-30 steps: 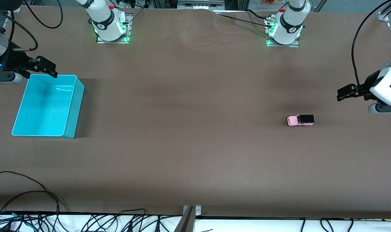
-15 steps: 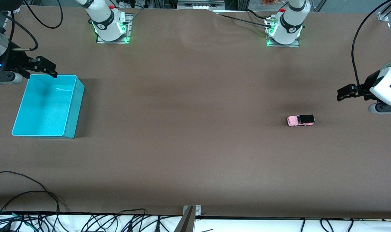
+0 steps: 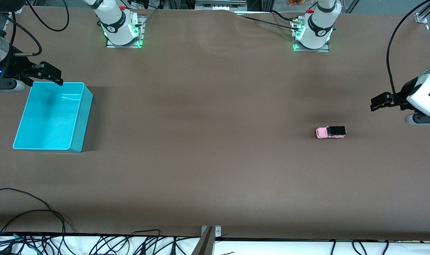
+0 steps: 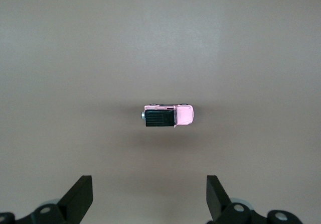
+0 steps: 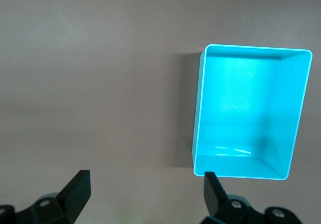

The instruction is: Wind and store pink jeep toy

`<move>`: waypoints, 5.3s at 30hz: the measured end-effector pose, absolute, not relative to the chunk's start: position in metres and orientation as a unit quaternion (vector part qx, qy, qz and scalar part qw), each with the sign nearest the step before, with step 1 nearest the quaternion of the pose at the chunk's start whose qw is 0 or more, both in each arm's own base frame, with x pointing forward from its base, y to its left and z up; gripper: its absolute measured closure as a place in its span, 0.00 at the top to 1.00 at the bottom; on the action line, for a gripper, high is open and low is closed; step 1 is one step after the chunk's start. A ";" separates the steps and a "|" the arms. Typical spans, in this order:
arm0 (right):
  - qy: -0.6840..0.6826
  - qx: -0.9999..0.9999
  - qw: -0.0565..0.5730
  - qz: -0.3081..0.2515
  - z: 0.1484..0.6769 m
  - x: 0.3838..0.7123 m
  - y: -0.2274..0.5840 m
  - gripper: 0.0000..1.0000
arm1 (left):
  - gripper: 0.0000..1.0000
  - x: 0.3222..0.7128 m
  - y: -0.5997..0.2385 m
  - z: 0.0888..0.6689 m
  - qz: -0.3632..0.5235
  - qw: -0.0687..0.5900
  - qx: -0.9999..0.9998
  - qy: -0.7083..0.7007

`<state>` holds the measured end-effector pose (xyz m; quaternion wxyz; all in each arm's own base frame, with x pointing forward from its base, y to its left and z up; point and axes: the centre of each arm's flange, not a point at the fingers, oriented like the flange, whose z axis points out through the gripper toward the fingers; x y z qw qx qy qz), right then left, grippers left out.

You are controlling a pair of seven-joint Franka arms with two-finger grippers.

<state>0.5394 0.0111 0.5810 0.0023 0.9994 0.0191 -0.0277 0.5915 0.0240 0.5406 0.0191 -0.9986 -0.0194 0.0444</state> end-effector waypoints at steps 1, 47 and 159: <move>0.019 0.999 0.002 -0.028 0.581 0.539 0.011 1.00 | 1.00 0.591 0.024 0.541 0.044 0.019 -0.999 -0.019; 0.019 0.999 0.002 -0.028 0.581 0.539 0.011 1.00 | 1.00 0.592 0.021 0.540 0.045 0.019 -0.999 -0.017; 0.019 0.999 0.002 -0.028 0.581 0.539 0.011 1.00 | 0.87 0.555 0.035 0.196 0.027 0.012 -0.686 -0.727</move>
